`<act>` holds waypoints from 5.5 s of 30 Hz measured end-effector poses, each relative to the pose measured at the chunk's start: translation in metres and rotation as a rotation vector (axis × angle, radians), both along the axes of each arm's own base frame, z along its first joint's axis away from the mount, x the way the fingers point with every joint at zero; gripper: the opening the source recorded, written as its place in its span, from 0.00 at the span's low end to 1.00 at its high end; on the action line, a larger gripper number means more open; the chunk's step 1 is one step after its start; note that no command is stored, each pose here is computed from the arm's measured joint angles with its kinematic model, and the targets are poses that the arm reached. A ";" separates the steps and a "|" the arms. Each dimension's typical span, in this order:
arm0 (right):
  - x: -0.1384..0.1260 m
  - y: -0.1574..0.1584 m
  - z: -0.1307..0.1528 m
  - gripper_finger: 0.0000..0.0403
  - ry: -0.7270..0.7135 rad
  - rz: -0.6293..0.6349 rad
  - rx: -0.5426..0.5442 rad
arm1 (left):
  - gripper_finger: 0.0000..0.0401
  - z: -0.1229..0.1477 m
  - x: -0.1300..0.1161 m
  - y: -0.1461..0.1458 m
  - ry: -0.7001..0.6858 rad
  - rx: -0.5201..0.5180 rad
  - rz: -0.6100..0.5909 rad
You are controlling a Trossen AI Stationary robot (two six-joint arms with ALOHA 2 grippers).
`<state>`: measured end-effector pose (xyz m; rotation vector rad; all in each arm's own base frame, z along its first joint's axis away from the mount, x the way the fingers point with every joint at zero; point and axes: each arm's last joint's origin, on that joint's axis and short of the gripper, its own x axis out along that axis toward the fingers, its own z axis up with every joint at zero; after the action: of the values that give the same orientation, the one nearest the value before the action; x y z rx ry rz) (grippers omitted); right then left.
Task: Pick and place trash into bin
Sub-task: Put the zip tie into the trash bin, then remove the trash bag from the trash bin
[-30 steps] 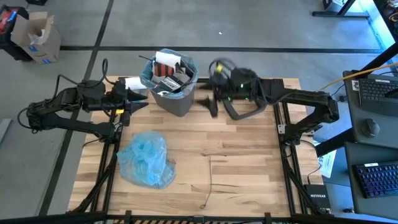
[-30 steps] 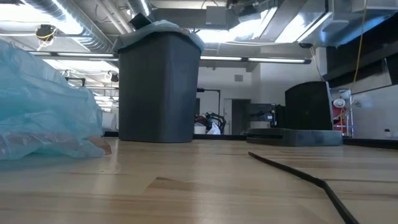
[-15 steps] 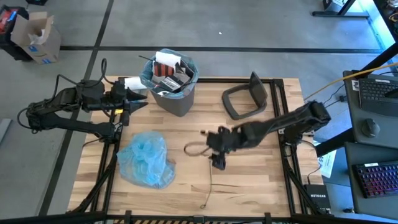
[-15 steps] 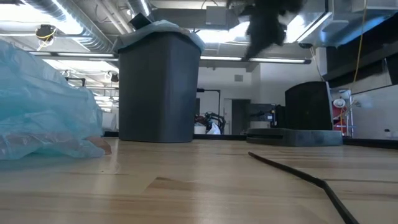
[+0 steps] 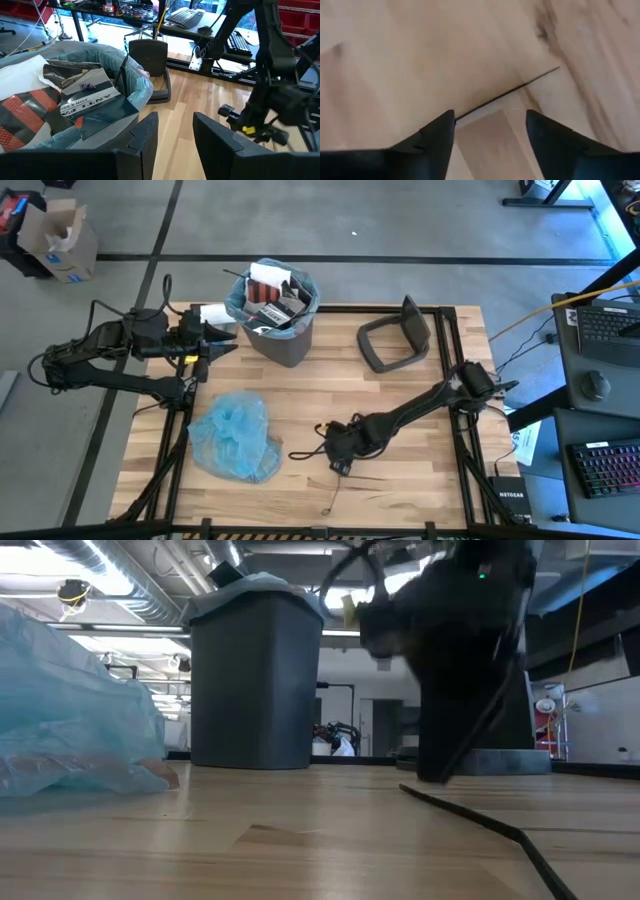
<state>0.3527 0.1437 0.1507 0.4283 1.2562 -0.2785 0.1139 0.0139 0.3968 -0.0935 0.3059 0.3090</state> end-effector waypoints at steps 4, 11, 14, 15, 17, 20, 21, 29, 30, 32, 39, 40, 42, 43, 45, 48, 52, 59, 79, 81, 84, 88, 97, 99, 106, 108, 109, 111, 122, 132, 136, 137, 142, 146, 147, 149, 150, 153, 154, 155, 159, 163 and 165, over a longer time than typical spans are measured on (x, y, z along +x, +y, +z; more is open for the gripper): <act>0.003 0.001 -0.013 0.50 0.019 -0.082 0.013 | 0.29 0.000 0.000 0.000 -0.001 -0.001 0.001; 0.007 0.002 -0.022 0.39 0.007 -0.177 0.011 | 0.29 0.000 0.001 0.000 0.003 -0.001 0.000; 0.007 0.001 -0.022 0.35 0.008 -0.194 0.002 | 0.29 -0.001 0.003 0.000 0.010 -0.006 0.002; 0.006 0.001 -0.022 0.34 0.011 -0.196 0.001 | 0.29 -0.001 0.004 0.000 0.012 -0.007 0.002; 0.006 0.001 -0.023 0.29 0.018 -0.201 0.000 | 0.29 -0.002 0.006 0.000 0.019 -0.008 0.003; 0.005 0.000 -0.024 0.19 0.024 -0.203 -0.004 | 0.29 -0.003 0.008 0.001 0.026 -0.010 0.003; 0.005 0.000 -0.024 0.15 0.023 -0.203 -0.004 | 0.29 -0.003 0.009 0.001 0.030 -0.010 0.003; 0.006 0.001 -0.022 0.01 0.016 -0.165 -0.010 | 0.29 -0.004 0.011 0.001 0.037 -0.011 0.003; 0.006 0.001 -0.019 0.01 0.018 -0.151 -0.017 | 0.29 -0.004 0.011 0.001 0.036 -0.010 0.003; 0.007 0.000 -0.012 0.00 0.025 -0.123 -0.046 | 0.29 -0.004 0.011 0.001 0.036 -0.010 0.003; 0.015 -0.014 0.042 0.00 -0.072 -0.043 -0.095 | 0.29 -0.004 0.011 0.001 0.036 -0.001 0.000; 0.017 -0.018 0.050 0.00 -0.095 -0.034 -0.096 | 0.29 -0.004 0.011 0.001 0.036 0.000 -0.001; 0.020 -0.027 0.067 0.00 -0.140 -0.014 -0.100 | 0.29 -0.003 0.011 0.001 0.036 0.001 -0.001; 0.022 -0.032 0.078 0.00 -0.172 -0.007 -0.101 | 0.29 -0.003 0.011 0.001 0.035 0.003 -0.002; 0.027 -0.042 0.101 0.00 -0.243 0.014 -0.107 | 0.29 -0.003 0.011 0.001 0.036 0.013 -0.006; 0.035 -0.061 0.134 0.00 -0.347 0.050 -0.133 | 0.29 -0.003 0.011 0.001 0.038 0.023 -0.009; 0.047 -0.085 0.189 0.00 -0.537 0.105 -0.199 | 0.29 -0.003 0.011 0.001 0.043 0.042 -0.011; 0.055 -0.129 0.281 0.00 -0.952 0.182 -0.356 | 0.29 0.001 0.000 0.002 0.008 0.059 0.037; 0.079 -0.252 0.290 0.00 -1.286 -0.085 -0.493 | 0.29 0.009 -0.015 0.001 -0.074 0.041 0.068; 0.085 -0.255 0.275 0.00 -1.239 -0.118 -0.459 | 0.29 0.009 -0.015 0.001 -0.072 0.041 0.068; 0.090 -0.257 0.253 0.00 -1.146 -0.161 -0.459 | 0.29 0.009 -0.015 0.001 -0.069 0.041 0.068; 0.092 -0.260 0.230 0.00 -1.009 -0.201 -0.493 | 0.29 0.009 -0.015 0.001 -0.070 0.041 0.068; 0.091 -0.262 0.201 0.00 -0.847 -0.210 -0.546 | 0.29 0.007 -0.013 0.001 -0.058 0.048 0.066; 0.092 -0.261 0.202 0.00 -0.862 -0.168 -0.531 | 0.29 0.007 -0.013 0.001 -0.058 0.048 0.065; 0.092 -0.259 0.203 0.10 -0.881 -0.142 -0.509 | 0.29 0.007 -0.014 0.001 -0.061 0.046 0.067; 0.090 -0.259 0.207 0.18 -0.888 -0.142 -0.511 | 0.29 0.007 -0.013 0.001 -0.064 0.041 0.068; 0.088 -0.258 0.210 0.22 -0.893 -0.143 -0.512 | 0.29 0.007 -0.013 0.001 -0.065 0.038 0.069; 0.082 -0.256 0.221 0.31 -0.916 -0.145 -0.517 | 0.29 0.007 -0.011 0.002 -0.059 0.032 0.071; 0.030 -0.242 0.273 0.59 -0.919 -0.049 -0.535 | 0.29 0.000 0.007 0.003 0.004 0.022 0.074; -0.058 -0.228 0.280 0.60 -0.426 -0.224 -0.556 | 0.29 -0.007 0.003 0.003 0.074 -0.003 0.082; -0.078 -0.227 0.273 0.60 -0.239 -0.321 -0.600 | 0.29 -0.006 0.003 0.004 0.072 0.011 0.119; -0.080 -0.226 0.272 0.60 -0.219 -0.337 -0.603 | 0.29 -0.006 0.002 0.004 0.073 0.017 0.134; -0.075 -0.228 0.256 0.60 -0.185 -0.328 -0.608 | 0.29 -0.008 0.001 0.005 0.103 0.041 0.185; -0.063 -0.230 0.228 0.60 -0.155 -0.246 -0.630 | 0.29 -0.013 -0.002 0.006 0.151 0.025 0.221; -0.059 -0.231 0.220 0.60 -0.164 -0.218 -0.627 | 0.29 -0.015 -0.003 0.006 0.159 0.010 0.230; -0.050 -0.232 0.206 0.60 -0.208 -0.148 -0.604 | 0.29 -0.017 -0.004 0.006 0.181 -0.012 0.240; -0.045 -0.232 0.201 0.60 -0.250 -0.117 -0.594 | 0.29 -0.019 -0.005 0.006 0.198 -0.021 0.245; -0.028 -0.233 0.190 0.60 -0.423 -0.053 -0.582 | 0.29 -0.023 -0.008 0.006 0.237 -0.038 0.255; -0.023 -0.233 0.186 0.60 -0.481 -0.030 -0.579 | 0.29 -0.023 -0.008 0.006 0.242 -0.037 0.255; -0.018 -0.234 0.184 0.60 -0.532 -0.007 -0.573 | 0.29 -0.023 -0.008 0.006 0.242 -0.036 0.255; -0.001 -0.236 0.172 0.60 -0.606 0.091 -0.619 | 0.29 -0.023 -0.006 0.006 0.234 -0.037 0.261; 0.007 -0.238 0.179 0.60 -0.695 0.124 -0.685 | 0.29 -0.023 -0.006 0.007 0.207 -0.072 0.326; 0.008 -0.238 0.185 0.60 -0.750 0.114 -0.709 | 0.29 -0.022 -0.006 0.007 0.186 -0.091 0.351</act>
<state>0.3606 -0.0945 0.3357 -0.1564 0.3906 -0.3960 0.1079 0.0212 0.3748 -0.2099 0.4895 0.6541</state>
